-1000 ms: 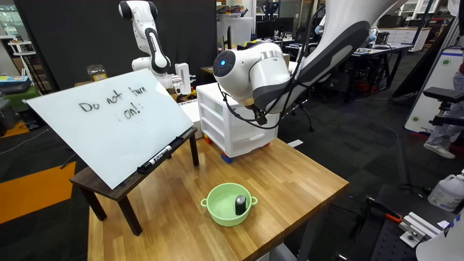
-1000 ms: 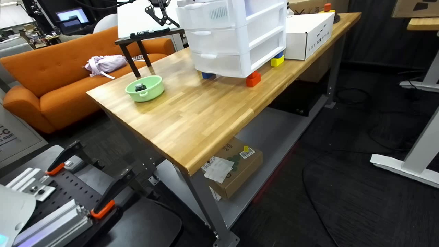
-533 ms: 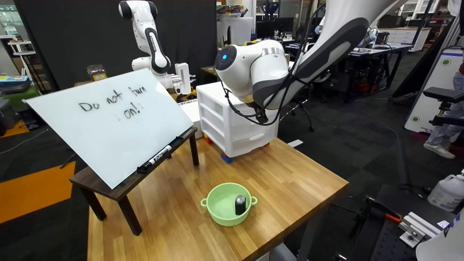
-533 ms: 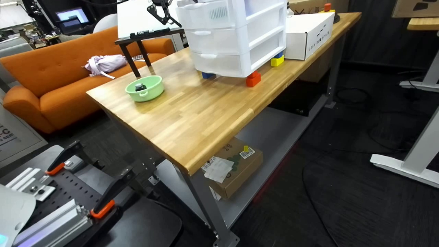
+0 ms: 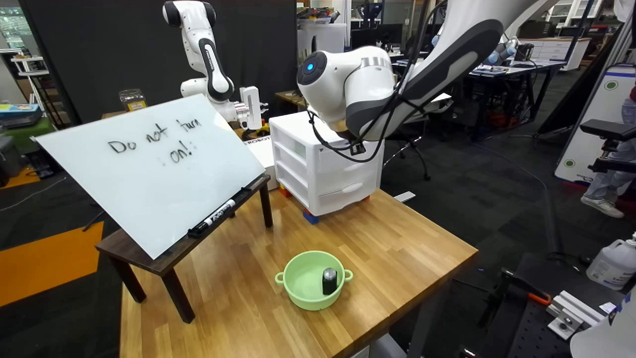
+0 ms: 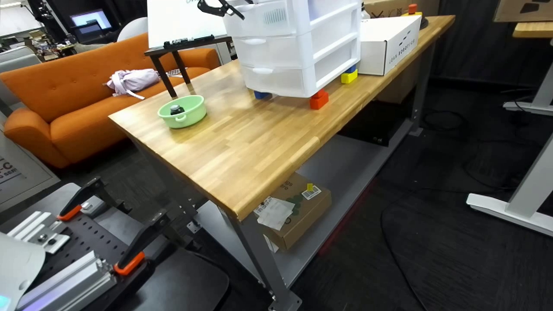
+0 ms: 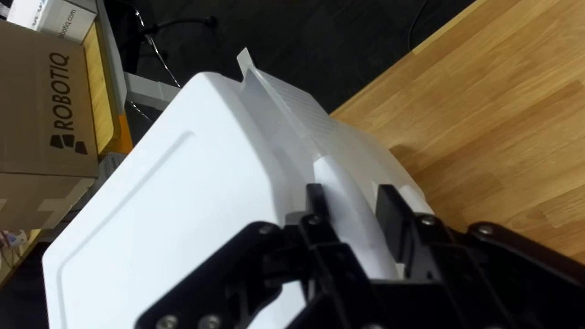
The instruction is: Open the top cabinet drawer on the table
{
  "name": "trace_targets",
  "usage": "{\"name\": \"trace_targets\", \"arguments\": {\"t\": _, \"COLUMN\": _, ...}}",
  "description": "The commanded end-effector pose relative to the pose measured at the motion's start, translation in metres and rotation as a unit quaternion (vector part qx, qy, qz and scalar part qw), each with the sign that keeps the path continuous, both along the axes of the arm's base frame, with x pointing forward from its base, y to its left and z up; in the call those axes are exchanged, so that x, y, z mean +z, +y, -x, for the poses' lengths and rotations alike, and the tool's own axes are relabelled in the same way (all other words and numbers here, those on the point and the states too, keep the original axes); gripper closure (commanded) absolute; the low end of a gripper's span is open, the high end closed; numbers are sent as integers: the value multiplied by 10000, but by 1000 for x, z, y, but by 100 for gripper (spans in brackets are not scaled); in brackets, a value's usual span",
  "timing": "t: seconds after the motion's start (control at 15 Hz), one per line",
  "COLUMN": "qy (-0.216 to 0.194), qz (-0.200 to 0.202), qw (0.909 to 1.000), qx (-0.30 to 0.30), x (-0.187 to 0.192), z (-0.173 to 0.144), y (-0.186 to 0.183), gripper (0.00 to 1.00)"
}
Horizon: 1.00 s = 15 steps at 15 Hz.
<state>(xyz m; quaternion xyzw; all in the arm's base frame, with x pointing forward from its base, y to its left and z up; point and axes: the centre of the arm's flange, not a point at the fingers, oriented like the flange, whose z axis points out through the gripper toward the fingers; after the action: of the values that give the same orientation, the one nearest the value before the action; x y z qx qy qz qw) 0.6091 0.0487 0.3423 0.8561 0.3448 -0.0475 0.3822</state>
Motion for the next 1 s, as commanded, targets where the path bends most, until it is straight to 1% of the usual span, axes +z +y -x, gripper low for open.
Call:
{"name": "trace_targets", "arguments": {"t": 0.0, "qy": -79, "qz": -116, "qw": 9999, "qx": 61, "x": 3, "z": -3, "y": -6, "gripper": 70}}
{"name": "trace_targets", "arguments": {"t": 0.13, "qy": -91, "qz": -122, "qw": 9999, "qx": 71, "x": 5, "z": -3, "y": -7, "gripper": 66}}
{"name": "trace_targets", "arguments": {"t": 0.2, "qy": -97, "qz": -136, "qw": 9998, "qx": 73, "x": 6, "z": -3, "y": -8, "gripper": 67}}
{"name": "trace_targets", "arguments": {"t": 0.47, "qy": -117, "qz": -177, "qw": 9998, "qx": 52, "x": 7, "z": 0, "y": -7, "gripper": 71}}
{"name": "trace_targets", "arguments": {"t": 0.6, "qy": -127, "qz": -221, "qw": 9997, "qx": 37, "x": 6, "z": 4, "y": -7, "gripper": 79}}
{"name": "trace_targets", "arguments": {"t": 0.93, "qy": -135, "qz": -280, "qw": 9995, "qx": 19, "x": 5, "z": 16, "y": -5, "gripper": 81}}
